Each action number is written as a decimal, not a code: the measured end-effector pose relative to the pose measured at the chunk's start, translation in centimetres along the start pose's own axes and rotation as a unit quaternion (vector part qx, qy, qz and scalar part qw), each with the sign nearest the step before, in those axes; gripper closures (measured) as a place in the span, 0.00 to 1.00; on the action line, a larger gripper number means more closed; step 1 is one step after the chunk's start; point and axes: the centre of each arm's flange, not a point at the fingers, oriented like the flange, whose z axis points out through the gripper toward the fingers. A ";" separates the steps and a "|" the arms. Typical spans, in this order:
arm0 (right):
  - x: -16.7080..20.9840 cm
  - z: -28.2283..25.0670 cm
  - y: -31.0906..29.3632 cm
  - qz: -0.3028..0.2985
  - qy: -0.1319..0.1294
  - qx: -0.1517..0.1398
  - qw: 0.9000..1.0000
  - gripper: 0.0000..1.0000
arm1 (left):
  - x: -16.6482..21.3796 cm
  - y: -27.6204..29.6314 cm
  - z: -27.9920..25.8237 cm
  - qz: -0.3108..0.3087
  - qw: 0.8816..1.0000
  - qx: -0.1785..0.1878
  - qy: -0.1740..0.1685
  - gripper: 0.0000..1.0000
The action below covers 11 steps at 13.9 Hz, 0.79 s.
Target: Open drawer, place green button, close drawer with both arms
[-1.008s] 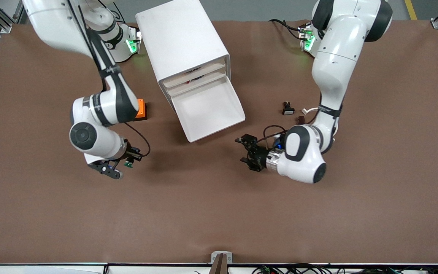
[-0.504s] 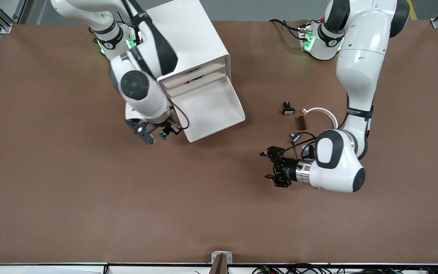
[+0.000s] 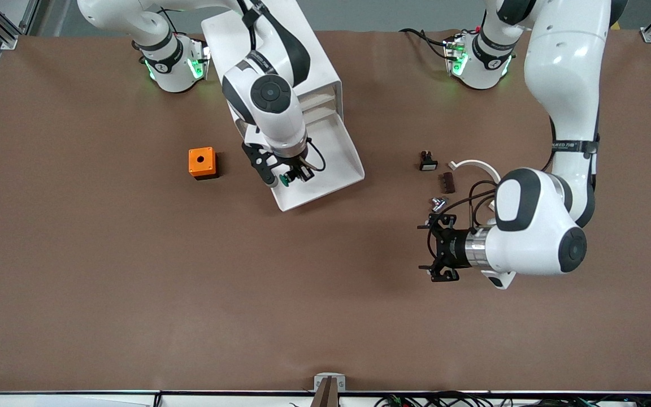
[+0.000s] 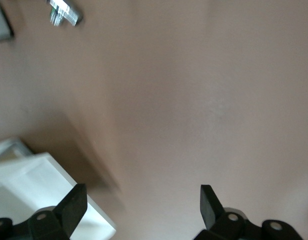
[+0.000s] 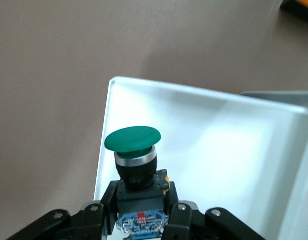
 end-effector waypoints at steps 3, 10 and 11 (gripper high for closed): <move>-0.9 2.4 -0.5 0.022 0.000 0.013 1.000 0.59 | -4.9 -2.4 -1.0 0.085 0.995 0.000 0.053 0.00; -2.1 5.7 -1.1 0.050 -0.023 0.012 0.998 0.59 | -12.7 -5.8 4.2 0.292 0.941 0.016 0.168 0.00; -2.4 5.8 -1.1 0.050 -0.025 0.011 0.998 0.59 | -12.2 -5.4 4.5 0.340 0.923 0.018 0.181 0.00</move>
